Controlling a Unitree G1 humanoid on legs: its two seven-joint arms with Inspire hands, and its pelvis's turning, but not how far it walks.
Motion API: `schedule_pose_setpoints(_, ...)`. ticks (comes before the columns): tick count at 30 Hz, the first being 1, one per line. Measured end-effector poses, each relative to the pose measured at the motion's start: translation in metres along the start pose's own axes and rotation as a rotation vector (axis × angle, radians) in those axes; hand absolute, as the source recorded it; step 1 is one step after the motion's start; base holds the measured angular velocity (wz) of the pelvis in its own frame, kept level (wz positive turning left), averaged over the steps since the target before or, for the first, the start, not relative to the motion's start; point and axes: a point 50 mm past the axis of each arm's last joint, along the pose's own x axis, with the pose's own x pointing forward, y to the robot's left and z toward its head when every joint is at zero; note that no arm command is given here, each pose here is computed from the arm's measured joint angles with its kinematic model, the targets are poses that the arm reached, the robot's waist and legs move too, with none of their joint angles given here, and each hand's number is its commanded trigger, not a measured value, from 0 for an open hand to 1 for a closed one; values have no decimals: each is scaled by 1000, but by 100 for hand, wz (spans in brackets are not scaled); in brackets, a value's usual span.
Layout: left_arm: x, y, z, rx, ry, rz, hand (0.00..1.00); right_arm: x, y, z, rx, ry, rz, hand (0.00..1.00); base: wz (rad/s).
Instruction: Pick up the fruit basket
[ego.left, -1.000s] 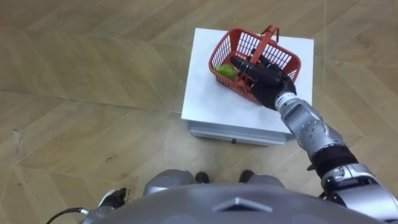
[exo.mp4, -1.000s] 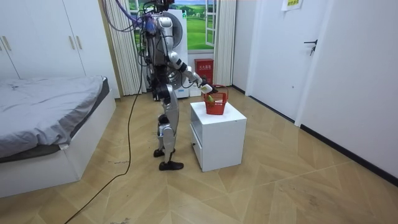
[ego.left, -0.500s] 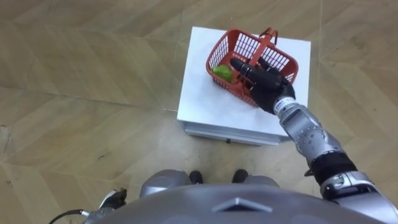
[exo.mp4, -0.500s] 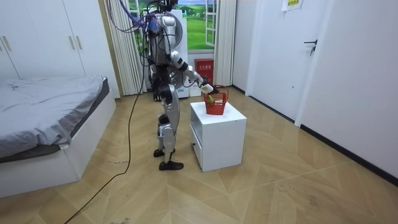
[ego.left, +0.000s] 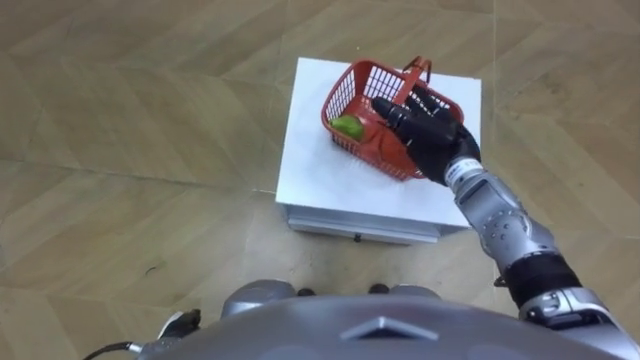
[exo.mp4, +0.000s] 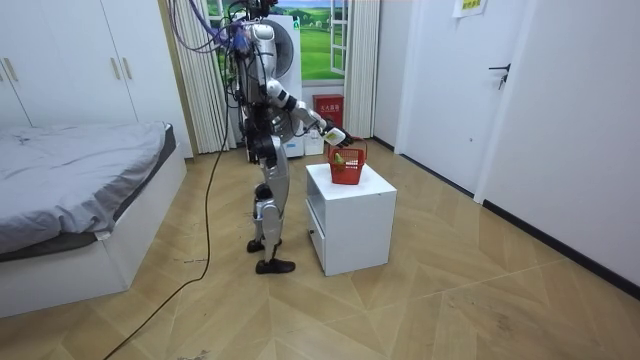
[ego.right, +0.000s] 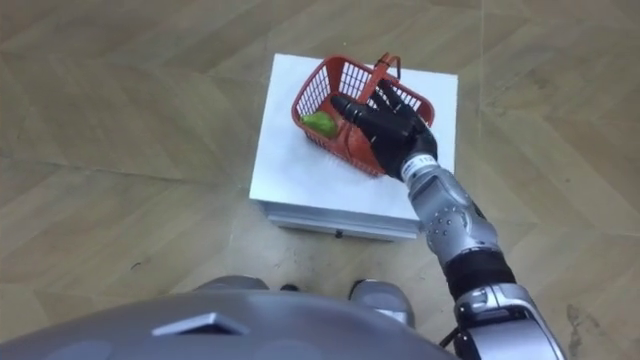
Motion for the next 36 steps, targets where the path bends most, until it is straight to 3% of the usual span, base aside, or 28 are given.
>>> schedule_pose_setpoints(10, 0, 0, 1, -9, -12, -3, 0, -12, 2, 17, -147, -83, 22, 0, -8)
schedule_pose_setpoints(26, 1, 19, 5, -106, -38, 95, 0, -24, -21, 29, -170, -137, -94, 0, -4)
schedule_pose_setpoints(32, 0, 26, 10, -137, -64, 136, 0, -42, -56, 7, -195, -61, -271, 0, 0)
schedule_pose_setpoints(36, 0, 25, 14, -174, -95, 168, 0, -68, -107, -50, -290, 230, -504, 0, 0)
